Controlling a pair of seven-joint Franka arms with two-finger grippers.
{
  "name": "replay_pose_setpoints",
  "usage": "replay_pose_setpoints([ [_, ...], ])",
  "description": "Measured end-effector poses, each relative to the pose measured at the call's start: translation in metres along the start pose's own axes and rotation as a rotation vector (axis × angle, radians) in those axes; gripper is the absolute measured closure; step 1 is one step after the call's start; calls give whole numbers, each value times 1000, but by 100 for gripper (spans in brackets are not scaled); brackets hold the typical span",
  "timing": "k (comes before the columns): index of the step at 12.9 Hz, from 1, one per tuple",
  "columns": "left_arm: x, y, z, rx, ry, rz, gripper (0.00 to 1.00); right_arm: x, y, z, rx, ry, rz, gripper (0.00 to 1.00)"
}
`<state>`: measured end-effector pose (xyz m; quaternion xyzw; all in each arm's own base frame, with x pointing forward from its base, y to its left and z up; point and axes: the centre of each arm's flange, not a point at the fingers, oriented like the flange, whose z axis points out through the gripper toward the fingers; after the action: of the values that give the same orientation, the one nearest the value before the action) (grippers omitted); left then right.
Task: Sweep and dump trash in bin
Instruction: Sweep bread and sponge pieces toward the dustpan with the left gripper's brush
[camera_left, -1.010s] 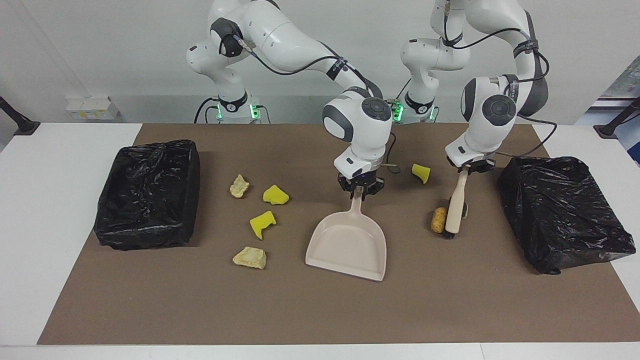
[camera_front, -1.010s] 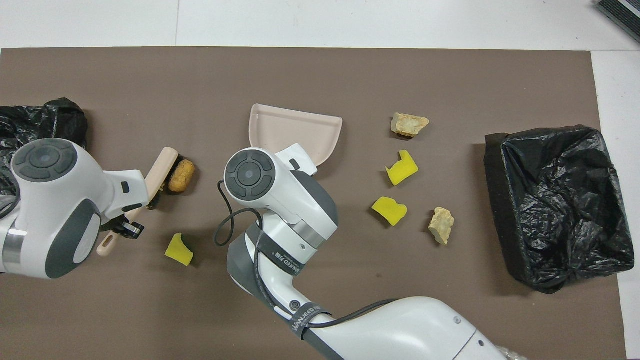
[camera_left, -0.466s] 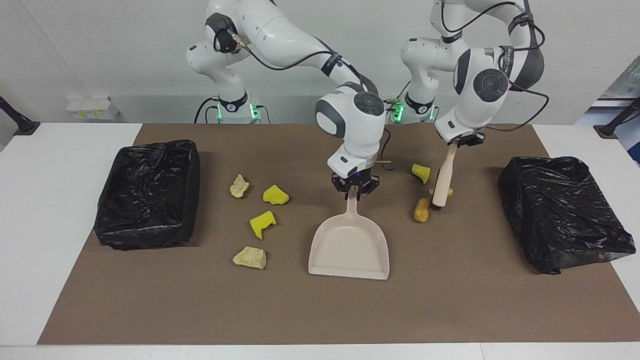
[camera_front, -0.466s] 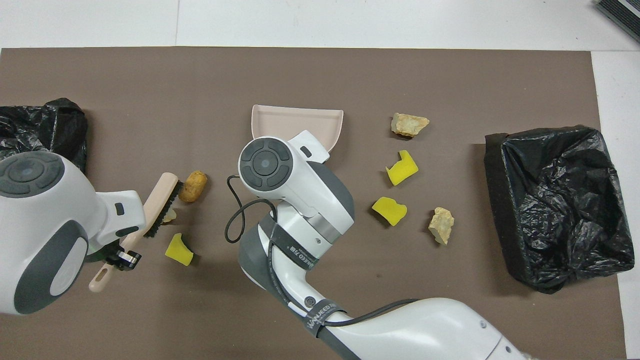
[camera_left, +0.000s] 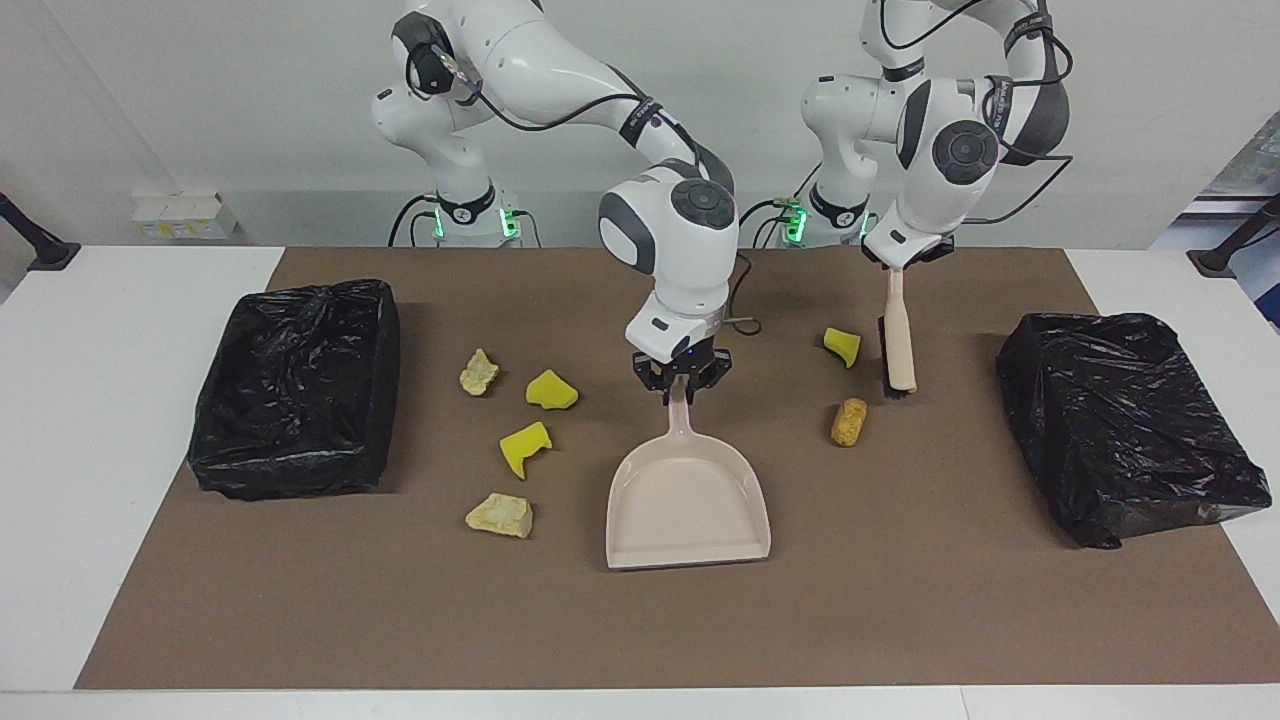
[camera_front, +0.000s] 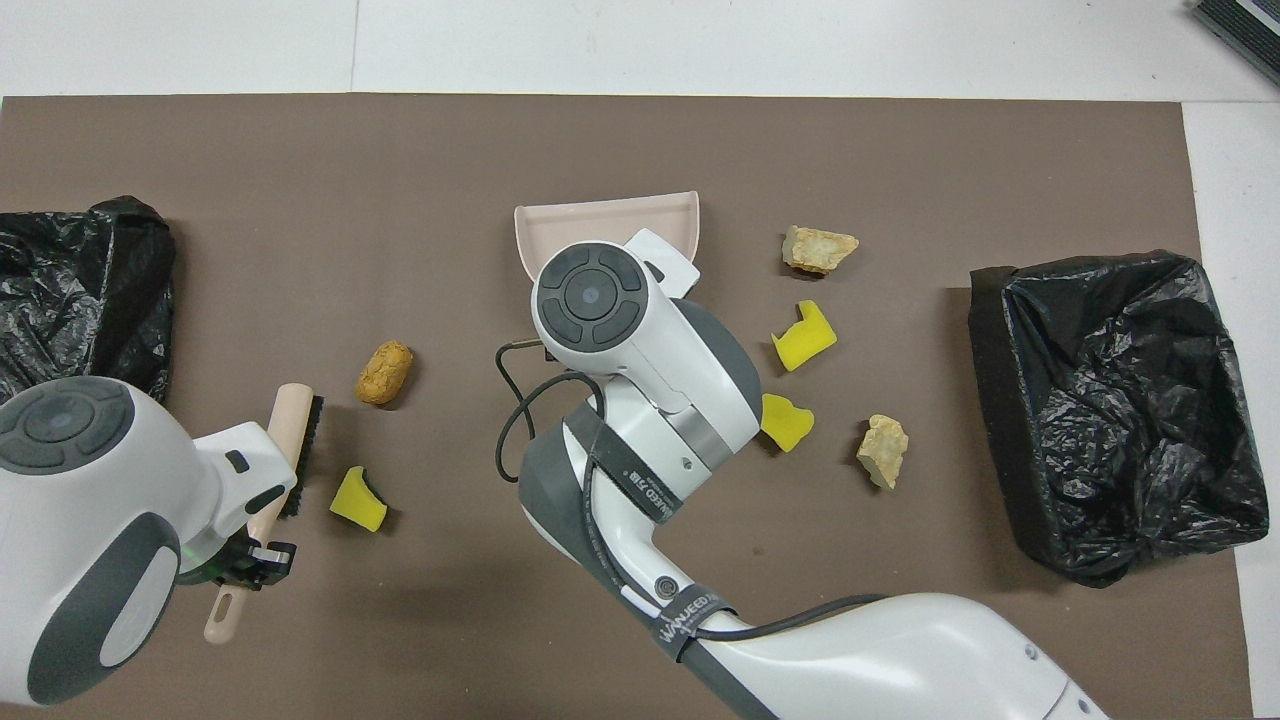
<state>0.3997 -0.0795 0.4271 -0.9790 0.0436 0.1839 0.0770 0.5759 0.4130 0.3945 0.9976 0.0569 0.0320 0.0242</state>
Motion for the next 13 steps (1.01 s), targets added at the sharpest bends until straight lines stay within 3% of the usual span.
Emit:
replay_pose_setpoints([
  [3,3,7,5,-86,28,-189,73,2,16,7,-7,-26,-145,67],
  [8,6,6,-4,-146,33,-249,73,11,45,2,0,-37,-460,67],
  [13,-4,-39,7,-170,-55,-348,73,12,75,-16,-10,-84,-691,67],
])
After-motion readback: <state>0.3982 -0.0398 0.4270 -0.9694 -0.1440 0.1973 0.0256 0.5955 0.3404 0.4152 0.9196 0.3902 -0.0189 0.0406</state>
